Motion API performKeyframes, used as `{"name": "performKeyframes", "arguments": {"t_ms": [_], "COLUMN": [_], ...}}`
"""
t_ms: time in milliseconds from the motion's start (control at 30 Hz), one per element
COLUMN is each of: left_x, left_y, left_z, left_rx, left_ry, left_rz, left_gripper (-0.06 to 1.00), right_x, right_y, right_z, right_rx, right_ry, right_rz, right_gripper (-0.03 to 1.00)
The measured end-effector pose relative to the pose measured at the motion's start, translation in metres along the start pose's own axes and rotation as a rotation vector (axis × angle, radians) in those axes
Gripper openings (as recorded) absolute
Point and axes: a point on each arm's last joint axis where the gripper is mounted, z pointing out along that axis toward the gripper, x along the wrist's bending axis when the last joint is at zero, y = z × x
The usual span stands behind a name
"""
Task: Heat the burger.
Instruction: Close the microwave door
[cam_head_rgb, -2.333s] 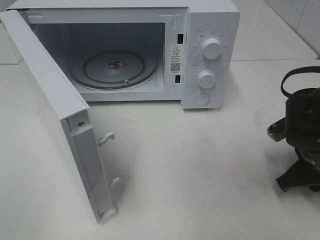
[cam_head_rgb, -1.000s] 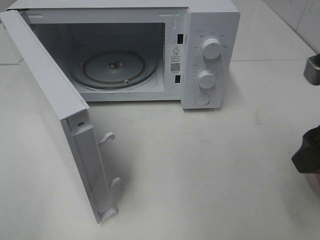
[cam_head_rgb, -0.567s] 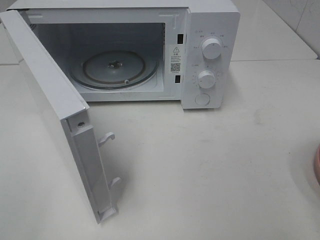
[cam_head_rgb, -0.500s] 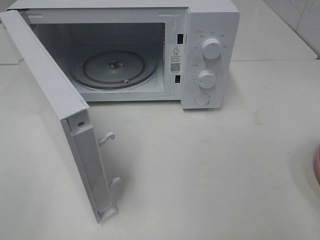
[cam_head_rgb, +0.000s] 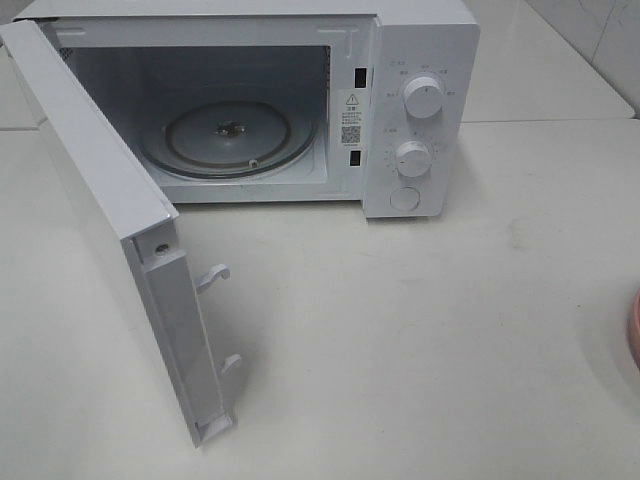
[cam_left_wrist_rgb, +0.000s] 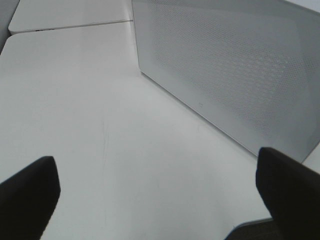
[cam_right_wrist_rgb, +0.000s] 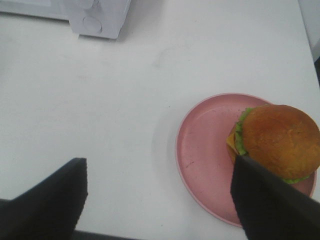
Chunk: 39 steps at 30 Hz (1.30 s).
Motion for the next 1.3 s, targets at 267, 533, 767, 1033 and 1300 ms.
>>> {"name": "performKeyframes", "arguments": {"t_ms": [267,533,767,1033,1300], "left_x": [0.000,0.000,0.000,0.000,0.000], "left_y": [0.000,0.000,0.000,0.000,0.000], "left_z": [0.000,0.000,0.000,0.000,0.000], "left_rx": [0.000,0.000,0.000,0.000,0.000], "left_ry": [0.000,0.000,0.000,0.000,0.000], "left_rz": [0.000,0.000,0.000,0.000,0.000], "left_gripper": [0.99,0.99,0.99,0.99,0.99], "right_x": [0.001,0.004,0.004,0.004,0.004], "right_y": [-0.027,-0.038,-0.038,-0.038,-0.038], "right_z": [0.005,0.006,0.006,0.006,0.006], "right_rx": [-0.088,-0.136,-0.137,-0.138,-0.138], "right_ry": [-0.046,-0.060,-0.065,-0.065,-0.065], "right_rz": [0.050,0.064,0.064,0.064,0.064], "right_gripper": [0.77,0.77,0.77,0.77,0.77]}}
